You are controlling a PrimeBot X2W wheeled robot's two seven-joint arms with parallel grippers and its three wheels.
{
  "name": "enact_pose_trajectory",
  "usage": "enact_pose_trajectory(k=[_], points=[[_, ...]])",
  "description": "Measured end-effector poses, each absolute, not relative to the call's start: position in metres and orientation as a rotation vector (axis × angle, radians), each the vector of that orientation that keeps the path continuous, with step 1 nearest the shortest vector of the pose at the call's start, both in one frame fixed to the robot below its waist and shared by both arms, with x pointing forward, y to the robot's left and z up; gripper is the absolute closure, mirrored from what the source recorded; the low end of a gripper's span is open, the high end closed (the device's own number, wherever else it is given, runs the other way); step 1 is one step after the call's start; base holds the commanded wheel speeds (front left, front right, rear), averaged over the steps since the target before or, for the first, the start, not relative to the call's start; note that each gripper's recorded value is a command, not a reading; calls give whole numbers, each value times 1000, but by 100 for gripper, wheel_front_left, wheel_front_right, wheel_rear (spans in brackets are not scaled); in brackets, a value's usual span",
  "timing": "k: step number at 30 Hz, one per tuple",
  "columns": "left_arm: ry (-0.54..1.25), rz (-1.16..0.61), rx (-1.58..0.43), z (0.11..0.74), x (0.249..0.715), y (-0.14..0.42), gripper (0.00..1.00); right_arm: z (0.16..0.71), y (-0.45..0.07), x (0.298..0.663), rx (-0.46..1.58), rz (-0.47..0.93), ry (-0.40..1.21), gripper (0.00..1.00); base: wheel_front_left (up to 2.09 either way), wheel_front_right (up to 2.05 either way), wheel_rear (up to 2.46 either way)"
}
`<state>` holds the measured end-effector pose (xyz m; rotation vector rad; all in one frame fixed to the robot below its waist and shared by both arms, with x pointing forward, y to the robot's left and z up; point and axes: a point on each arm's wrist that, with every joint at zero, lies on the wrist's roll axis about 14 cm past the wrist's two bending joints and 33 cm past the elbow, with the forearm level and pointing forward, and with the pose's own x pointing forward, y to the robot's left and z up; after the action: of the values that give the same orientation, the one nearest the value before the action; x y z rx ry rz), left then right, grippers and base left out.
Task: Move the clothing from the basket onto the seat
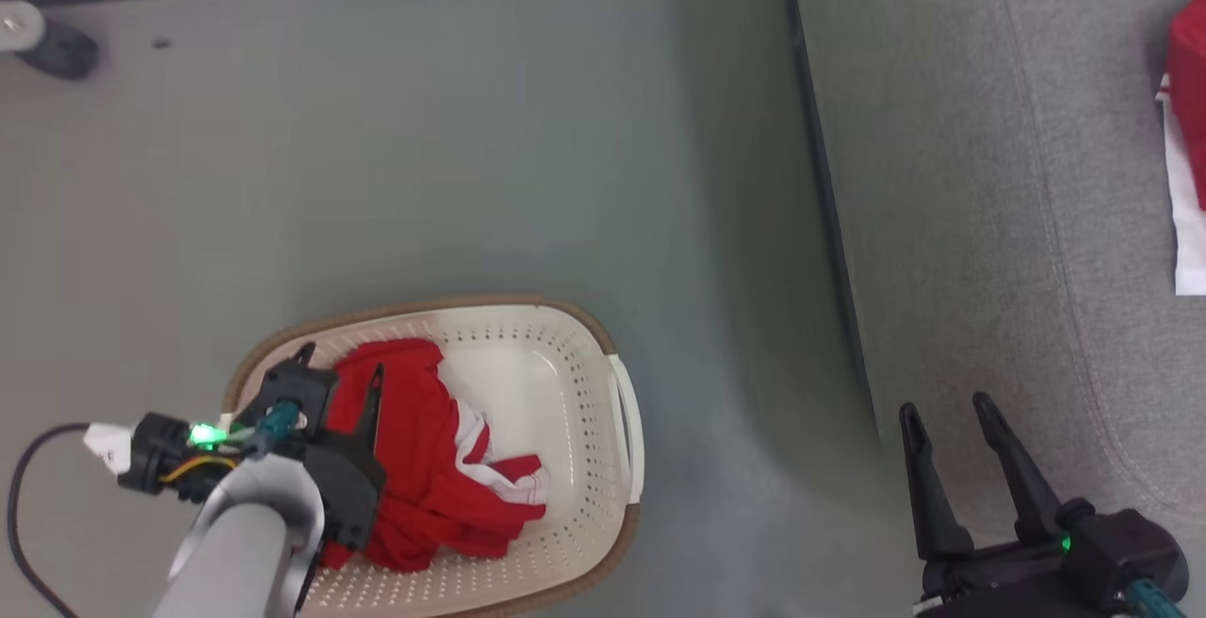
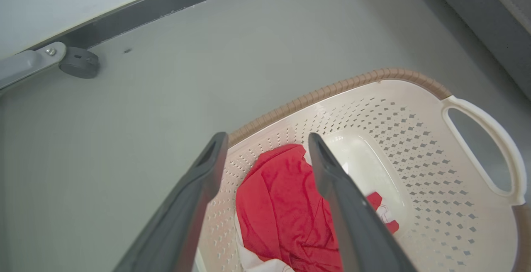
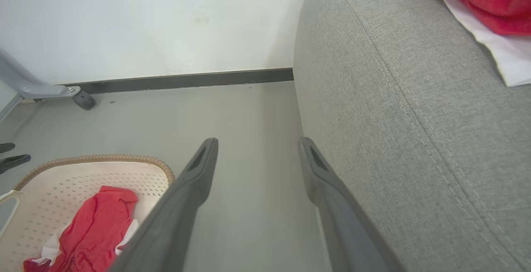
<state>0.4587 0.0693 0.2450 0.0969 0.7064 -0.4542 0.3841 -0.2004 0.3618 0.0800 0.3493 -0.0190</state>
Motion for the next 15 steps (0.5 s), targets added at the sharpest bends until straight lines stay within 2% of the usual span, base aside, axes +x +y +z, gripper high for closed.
enact_pose_trajectory(k=[4,11,15], points=[[762,-510,98,221,462,57,0,349,-204,390,73,-32,376,0,0,0,0],[956,-613,146,168,424,48,0,326,-211,388,55,-57,439,0,0,0,0],[1005,-635,154,153,424,43,0,316,-214,387,48,-66,466,0,0,0,0]])
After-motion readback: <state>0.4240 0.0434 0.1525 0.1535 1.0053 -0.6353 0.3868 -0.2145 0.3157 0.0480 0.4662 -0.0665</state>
